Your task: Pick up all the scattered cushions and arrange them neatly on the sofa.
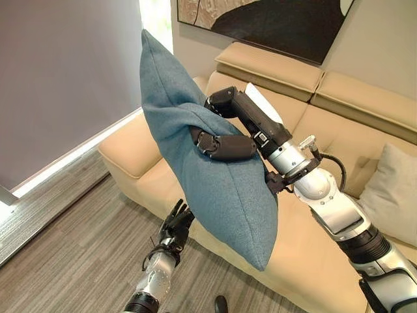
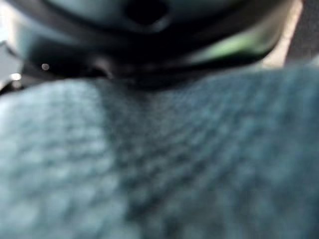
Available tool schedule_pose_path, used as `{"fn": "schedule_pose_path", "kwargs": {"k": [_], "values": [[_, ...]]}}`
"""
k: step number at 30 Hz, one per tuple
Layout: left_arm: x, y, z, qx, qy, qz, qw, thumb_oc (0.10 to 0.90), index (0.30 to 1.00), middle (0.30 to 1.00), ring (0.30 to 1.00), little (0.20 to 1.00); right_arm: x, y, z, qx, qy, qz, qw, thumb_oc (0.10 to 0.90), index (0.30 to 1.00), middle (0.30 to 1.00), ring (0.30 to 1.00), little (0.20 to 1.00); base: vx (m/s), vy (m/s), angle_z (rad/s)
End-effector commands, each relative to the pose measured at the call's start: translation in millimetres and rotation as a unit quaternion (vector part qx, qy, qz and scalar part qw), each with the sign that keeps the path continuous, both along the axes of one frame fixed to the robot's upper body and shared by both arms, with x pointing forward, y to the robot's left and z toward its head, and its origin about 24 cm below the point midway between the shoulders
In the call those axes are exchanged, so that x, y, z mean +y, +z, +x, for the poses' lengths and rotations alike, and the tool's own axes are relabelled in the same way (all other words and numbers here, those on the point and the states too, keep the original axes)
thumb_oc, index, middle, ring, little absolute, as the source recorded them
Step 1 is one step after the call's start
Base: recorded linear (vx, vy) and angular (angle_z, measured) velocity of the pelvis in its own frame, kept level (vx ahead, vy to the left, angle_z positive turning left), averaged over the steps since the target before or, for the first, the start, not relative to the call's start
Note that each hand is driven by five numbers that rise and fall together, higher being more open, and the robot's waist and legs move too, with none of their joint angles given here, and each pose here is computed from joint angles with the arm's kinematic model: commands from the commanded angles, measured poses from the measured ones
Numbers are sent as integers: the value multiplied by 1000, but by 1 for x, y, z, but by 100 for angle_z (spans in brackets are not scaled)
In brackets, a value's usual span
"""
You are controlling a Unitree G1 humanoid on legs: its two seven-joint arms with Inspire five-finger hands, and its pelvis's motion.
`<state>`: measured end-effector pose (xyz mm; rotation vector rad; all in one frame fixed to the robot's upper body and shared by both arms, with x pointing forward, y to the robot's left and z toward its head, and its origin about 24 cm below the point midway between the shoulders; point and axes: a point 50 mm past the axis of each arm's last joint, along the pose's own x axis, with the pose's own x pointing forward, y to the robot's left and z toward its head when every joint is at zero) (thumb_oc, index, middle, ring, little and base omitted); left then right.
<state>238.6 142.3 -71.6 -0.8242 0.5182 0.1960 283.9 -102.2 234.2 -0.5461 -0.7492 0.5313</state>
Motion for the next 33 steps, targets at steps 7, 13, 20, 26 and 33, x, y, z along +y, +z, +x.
{"fn": "schedule_pose_path", "kwargs": {"k": [7,13,20,26,33], "values": [[-26,-2,4,-4,-66,-27,997,800,900,900,900,900,24,138,-64,-245,191,238,920,400,300,300,300,300,0,0,0],[-59,39,23,-110,-152,-56,981,800,900,900,900,900,30,145,-61,-255,183,233,920,400,300,300,300,300,0,0,0],[-71,63,37,-163,-164,-93,968,800,900,900,900,900,34,136,-50,-260,139,199,935,400,300,300,300,300,0,0,0],[-45,42,23,-125,-124,-73,982,800,900,900,900,900,25,132,-41,-275,77,154,946,400,300,300,300,300,2,-6,6],[-8,-18,-14,10,-129,24,991,800,900,900,900,900,3,147,-28,-286,16,112,952,400,300,300,300,300,3,-18,10]]}}
